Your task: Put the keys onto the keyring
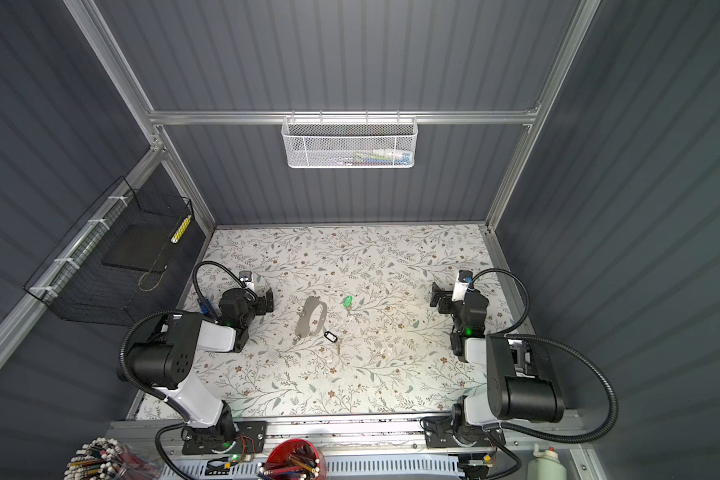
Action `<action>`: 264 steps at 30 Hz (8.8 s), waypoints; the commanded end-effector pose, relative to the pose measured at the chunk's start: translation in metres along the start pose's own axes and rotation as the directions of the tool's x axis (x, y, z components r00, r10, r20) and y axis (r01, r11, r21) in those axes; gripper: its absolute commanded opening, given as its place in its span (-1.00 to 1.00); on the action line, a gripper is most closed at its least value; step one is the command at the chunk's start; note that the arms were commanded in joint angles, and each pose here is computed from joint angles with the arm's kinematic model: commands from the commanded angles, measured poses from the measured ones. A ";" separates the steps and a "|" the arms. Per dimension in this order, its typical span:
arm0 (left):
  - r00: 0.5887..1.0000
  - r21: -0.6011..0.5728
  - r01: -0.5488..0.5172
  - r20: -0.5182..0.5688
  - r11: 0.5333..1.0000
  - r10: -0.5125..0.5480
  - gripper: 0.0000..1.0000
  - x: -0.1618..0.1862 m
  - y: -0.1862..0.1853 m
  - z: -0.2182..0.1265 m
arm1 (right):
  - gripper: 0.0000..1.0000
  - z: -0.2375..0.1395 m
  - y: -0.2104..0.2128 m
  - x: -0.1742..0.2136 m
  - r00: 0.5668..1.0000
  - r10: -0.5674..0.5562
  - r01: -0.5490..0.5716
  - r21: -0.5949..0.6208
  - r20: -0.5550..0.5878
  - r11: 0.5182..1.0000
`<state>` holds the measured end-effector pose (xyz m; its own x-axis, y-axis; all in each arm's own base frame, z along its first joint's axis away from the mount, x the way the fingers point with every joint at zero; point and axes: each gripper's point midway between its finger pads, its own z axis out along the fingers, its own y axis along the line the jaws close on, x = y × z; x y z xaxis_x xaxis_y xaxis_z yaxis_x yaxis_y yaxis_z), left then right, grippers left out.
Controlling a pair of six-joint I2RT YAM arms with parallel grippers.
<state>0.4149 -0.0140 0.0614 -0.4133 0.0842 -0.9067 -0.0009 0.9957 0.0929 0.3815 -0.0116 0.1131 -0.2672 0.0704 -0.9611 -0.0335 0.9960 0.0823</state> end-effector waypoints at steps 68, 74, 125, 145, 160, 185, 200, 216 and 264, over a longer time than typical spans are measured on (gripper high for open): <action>0.792 0.367 0.275 -0.611 0.889 0.007 0.69 0.001 -0.134 -0.046 | 0.98 0.006 0.251 0.012 0.892 -0.032 -0.006 -0.082 -0.452 0.997; 0.759 0.356 0.342 -0.650 0.870 -0.032 0.47 0.007 -0.144 -0.045 | 0.98 0.009 0.263 0.017 0.881 -0.041 -0.046 -0.171 -0.472 0.984; 0.715 0.511 0.178 -0.654 0.841 0.246 -0.52 0.032 -0.157 -0.016 | 0.98 0.028 0.271 0.036 0.810 -0.040 -0.110 -0.219 -0.585 0.970; 0.716 0.537 0.239 -0.660 0.809 0.227 -0.74 0.039 -0.166 -0.028 | 0.98 0.030 0.271 0.038 0.802 -0.039 -0.113 -0.216 -0.596 0.970; 0.769 0.600 0.256 -0.602 0.758 0.217 -1.00 0.009 -0.177 -0.044 | 0.97 0.024 0.270 0.028 0.825 -0.031 -0.120 -0.228 -0.564 0.966; 0.895 0.804 -0.425 0.306 0.416 0.324 -1.00 -0.123 -0.240 -0.156 | 0.80 -0.094 0.282 -0.085 0.962 -0.267 0.158 -0.664 -0.065 0.731; 0.681 0.678 -0.730 0.713 0.087 0.167 -1.00 -0.157 -0.257 -0.237 | 0.23 -0.160 0.285 -0.078 0.887 -0.392 0.421 -0.777 0.244 0.469; 0.484 0.487 -0.873 0.863 0.015 0.141 -1.00 -0.164 -0.271 -0.260 | -0.27 -0.159 0.301 -0.093 0.797 -0.453 0.578 -0.721 0.400 0.382; 0.468 0.475 -0.878 0.878 -0.062 0.097 -1.00 -0.163 -0.290 -0.278 | -0.68 -0.159 0.309 -0.102 0.755 -0.419 0.647 -0.674 0.504 0.356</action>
<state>0.2345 -0.3235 0.2858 0.5976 0.2034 -0.7756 0.8004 -0.0944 0.5920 0.2489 0.2796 0.2708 0.2727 -0.3618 -0.8915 -0.8399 0.3625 -0.4040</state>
